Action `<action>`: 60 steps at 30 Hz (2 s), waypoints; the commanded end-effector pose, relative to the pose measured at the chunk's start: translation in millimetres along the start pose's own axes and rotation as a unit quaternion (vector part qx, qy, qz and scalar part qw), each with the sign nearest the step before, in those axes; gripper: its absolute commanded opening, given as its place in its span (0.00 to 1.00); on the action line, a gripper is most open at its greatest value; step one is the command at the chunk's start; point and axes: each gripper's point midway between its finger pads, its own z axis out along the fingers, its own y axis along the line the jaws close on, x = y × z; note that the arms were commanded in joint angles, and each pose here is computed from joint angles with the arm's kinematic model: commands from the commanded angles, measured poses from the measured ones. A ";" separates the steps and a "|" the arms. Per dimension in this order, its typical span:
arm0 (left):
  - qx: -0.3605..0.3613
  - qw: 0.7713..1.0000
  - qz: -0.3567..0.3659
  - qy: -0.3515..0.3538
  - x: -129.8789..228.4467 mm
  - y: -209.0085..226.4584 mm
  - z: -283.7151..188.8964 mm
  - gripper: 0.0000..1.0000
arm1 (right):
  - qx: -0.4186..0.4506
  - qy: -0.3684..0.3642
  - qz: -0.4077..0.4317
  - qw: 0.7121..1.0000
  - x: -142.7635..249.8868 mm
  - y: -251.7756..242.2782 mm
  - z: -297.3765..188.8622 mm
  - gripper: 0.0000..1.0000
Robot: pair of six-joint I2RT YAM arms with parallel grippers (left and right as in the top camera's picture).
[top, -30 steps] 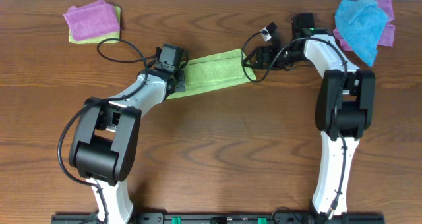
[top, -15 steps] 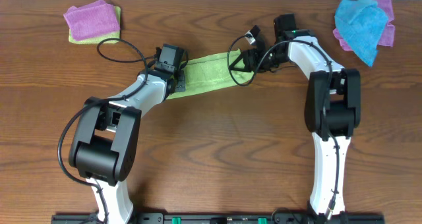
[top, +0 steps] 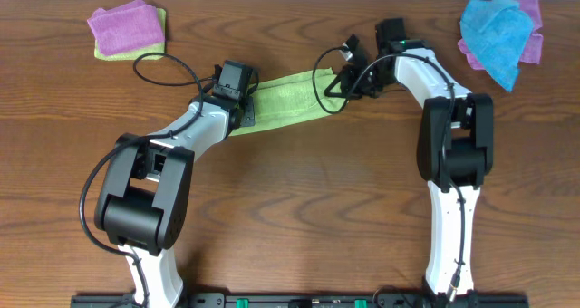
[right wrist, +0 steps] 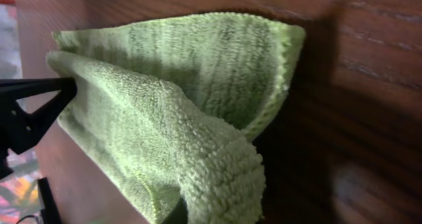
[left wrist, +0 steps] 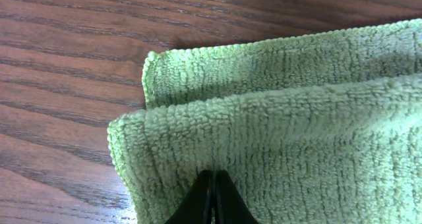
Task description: Fold the cloth
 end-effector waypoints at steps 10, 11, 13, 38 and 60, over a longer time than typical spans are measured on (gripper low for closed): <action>-0.003 1.000 -0.012 0.017 11.6 0.1 7.1 0.06 | -0.008 -0.024 -0.091 0.995 -29.2 96.5 -15.9 0.01; -0.003 1.000 -0.012 0.017 11.6 0.0 7.1 0.06 | -0.010 -0.021 -0.097 0.995 -28.0 102.3 -12.6 0.01; -0.002 1.000 -0.012 0.017 11.7 -0.1 7.1 0.06 | -0.013 -0.017 -0.105 0.994 -25.7 113.0 -6.4 0.02; 0.014 0.989 -0.052 -0.137 -67.7 9.9 -121.0 0.06 | -0.007 -0.014 -0.124 0.992 -18.7 152.2 -6.5 0.02; -0.036 0.960 -0.149 -0.235 -61.0 108.2 -276.9 0.06 | 0.092 -0.023 -0.222 0.970 -7.3 187.4 60.5 0.01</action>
